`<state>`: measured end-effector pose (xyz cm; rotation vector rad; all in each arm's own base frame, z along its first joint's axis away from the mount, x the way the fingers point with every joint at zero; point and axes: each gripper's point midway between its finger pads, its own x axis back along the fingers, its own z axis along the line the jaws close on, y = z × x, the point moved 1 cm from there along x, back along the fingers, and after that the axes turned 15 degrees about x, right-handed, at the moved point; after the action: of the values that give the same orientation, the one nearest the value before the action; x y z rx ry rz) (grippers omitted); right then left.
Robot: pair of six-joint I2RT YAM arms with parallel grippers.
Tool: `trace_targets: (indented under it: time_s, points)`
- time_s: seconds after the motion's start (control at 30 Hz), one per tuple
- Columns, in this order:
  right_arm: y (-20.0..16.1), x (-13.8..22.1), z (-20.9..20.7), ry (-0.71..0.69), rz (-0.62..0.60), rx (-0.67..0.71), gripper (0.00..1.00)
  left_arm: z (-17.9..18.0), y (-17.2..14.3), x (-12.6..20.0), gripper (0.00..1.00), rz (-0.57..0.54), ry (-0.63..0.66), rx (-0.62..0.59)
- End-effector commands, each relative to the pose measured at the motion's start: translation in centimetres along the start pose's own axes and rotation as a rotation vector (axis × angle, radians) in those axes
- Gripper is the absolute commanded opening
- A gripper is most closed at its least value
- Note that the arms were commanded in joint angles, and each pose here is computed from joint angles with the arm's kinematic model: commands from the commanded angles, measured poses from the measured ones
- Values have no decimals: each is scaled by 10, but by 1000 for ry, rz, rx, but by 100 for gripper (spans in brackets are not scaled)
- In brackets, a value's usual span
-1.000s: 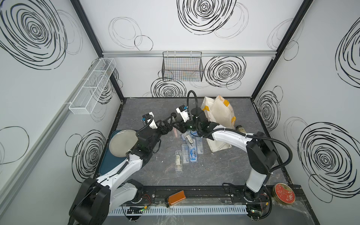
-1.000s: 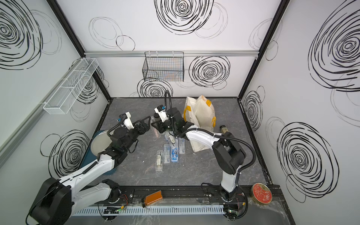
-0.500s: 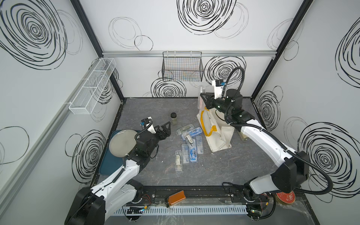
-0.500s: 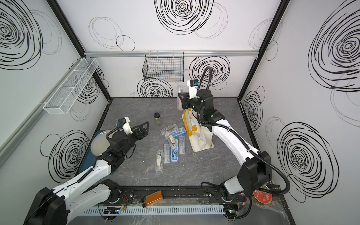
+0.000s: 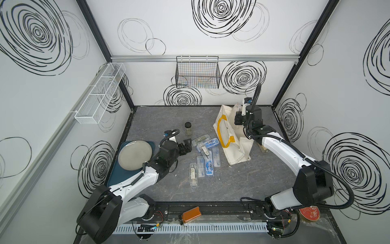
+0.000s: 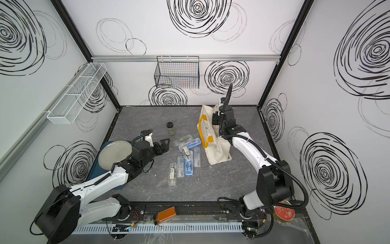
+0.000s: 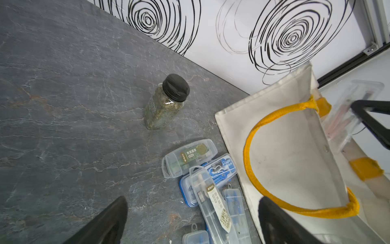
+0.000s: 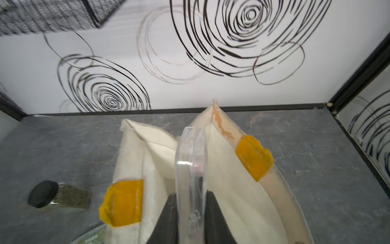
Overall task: Put the compass set into the canvas bag
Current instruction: Place the compass set in the canvas bag, then pick up the compass set at the center of the board.
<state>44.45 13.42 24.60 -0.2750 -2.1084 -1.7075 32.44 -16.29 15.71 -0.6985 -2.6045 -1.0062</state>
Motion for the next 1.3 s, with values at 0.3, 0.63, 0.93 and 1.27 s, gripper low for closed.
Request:
trace_targets:
  time_s: [0.3,0.63,0.93,1.27]
  points:
    - [-44,-39,-7,-95,197,77,18,-16,-29,-27,99,56,111,-45]
    - [-37,-34,6,5,198,66,29,-34,-42,-40,99,88,256,-145]
    - [20,-1,18,136,25,61,51,-40,-51,-46,99,101,260,-154]
    - [45,60,83,430,-148,205,57,-36,-59,-54,99,118,271,-151]
